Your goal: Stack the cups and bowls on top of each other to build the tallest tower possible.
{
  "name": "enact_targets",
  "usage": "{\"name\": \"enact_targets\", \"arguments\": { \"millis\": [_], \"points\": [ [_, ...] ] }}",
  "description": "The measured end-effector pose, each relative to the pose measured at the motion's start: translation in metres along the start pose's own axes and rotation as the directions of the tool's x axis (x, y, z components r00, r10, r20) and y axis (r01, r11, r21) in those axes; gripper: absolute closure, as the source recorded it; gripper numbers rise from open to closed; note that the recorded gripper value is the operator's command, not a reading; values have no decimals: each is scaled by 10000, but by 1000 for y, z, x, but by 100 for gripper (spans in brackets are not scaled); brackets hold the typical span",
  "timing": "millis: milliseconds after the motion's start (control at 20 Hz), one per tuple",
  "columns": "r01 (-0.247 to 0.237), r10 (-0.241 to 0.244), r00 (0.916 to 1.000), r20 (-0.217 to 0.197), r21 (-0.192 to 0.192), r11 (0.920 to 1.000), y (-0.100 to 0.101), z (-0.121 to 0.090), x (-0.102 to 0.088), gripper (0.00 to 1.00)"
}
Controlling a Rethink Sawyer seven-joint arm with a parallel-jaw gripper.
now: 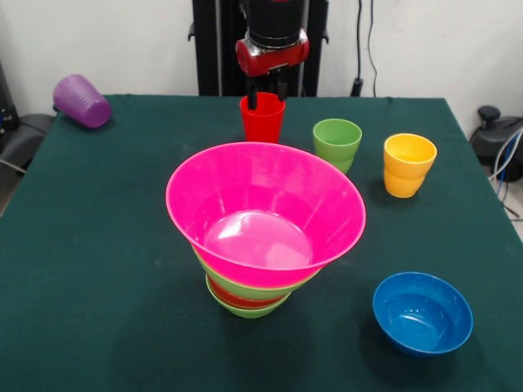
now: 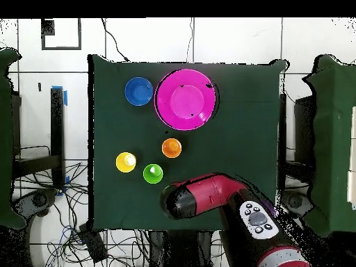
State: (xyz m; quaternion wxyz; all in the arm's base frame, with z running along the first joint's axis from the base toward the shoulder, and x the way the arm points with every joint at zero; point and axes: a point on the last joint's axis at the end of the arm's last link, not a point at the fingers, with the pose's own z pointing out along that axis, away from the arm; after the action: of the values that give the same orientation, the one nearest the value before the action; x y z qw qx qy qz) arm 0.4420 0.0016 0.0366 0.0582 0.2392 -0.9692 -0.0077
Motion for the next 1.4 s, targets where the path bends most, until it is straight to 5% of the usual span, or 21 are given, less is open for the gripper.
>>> {"name": "enact_targets", "arguments": {
  "millis": [600, 1400],
  "points": [
    [444, -435, 9961, -763, 101, 9990, 40, 29, 39, 0],
    [86, -54, 9941, -1082, 298, 9995, 65, 51, 71, 0]
  ]
}}
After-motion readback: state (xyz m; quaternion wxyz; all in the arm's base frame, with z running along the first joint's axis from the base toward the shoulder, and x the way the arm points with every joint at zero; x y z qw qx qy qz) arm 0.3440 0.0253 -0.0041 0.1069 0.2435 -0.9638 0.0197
